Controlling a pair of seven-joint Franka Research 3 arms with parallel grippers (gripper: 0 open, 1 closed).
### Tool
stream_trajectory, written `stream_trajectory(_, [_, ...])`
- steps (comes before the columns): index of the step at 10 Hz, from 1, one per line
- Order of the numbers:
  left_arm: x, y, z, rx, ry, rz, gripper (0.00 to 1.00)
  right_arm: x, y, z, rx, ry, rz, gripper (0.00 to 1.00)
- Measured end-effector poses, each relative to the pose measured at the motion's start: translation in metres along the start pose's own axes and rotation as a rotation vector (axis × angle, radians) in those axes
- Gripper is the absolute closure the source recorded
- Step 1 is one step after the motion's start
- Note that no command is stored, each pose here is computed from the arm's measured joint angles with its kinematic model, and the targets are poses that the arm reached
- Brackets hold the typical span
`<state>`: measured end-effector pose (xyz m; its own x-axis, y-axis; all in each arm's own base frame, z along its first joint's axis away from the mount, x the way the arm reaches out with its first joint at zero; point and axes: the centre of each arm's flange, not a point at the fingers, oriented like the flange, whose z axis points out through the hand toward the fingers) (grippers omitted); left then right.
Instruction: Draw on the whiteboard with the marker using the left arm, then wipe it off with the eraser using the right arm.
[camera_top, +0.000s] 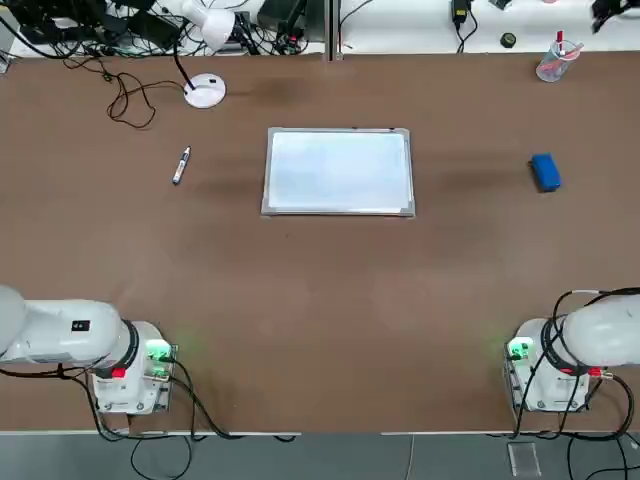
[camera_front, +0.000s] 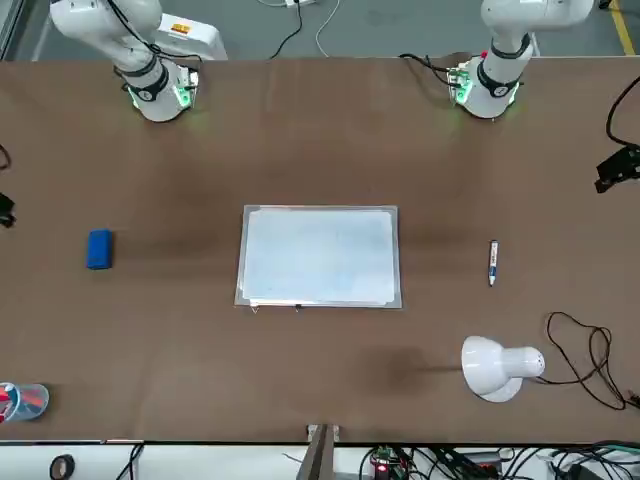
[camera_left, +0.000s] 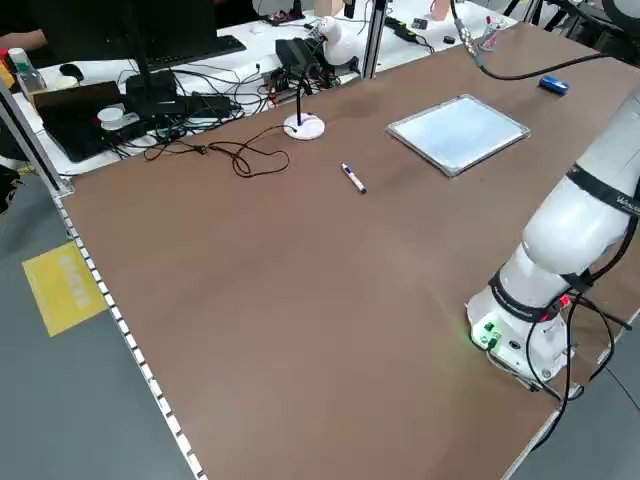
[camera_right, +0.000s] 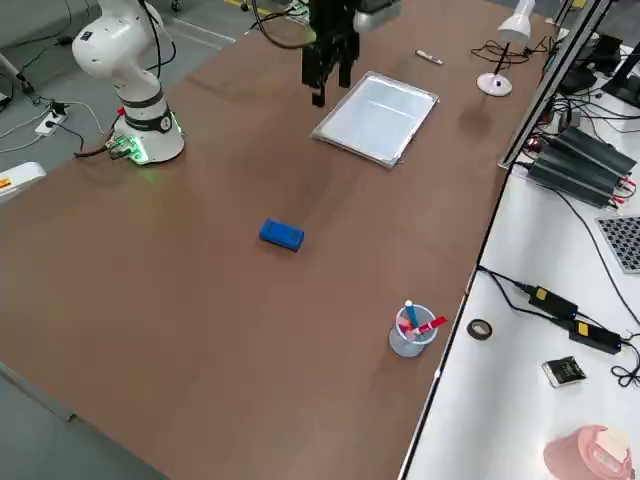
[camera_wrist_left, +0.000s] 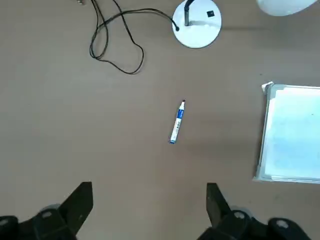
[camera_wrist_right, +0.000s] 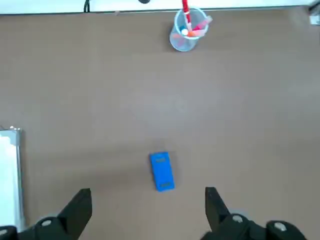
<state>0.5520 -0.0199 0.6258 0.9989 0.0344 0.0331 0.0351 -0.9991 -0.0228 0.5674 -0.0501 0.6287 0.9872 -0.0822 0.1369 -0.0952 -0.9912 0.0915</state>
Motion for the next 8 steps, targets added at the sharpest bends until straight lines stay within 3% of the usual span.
stream_trajectory(3, [0.0, 0.0, 0.0, 0.002, 0.001, 0.001, 0.0, -0.007, 0.008, -0.038, 0.074, -0.003, 0.051, 0.0])
stream_trajectory(8, [-0.002, 0.007, -0.006, 0.001, 0.011, 0.019, 0.0, -0.023, 0.006, -0.058, 0.097, -0.029, 0.093, 0.0])
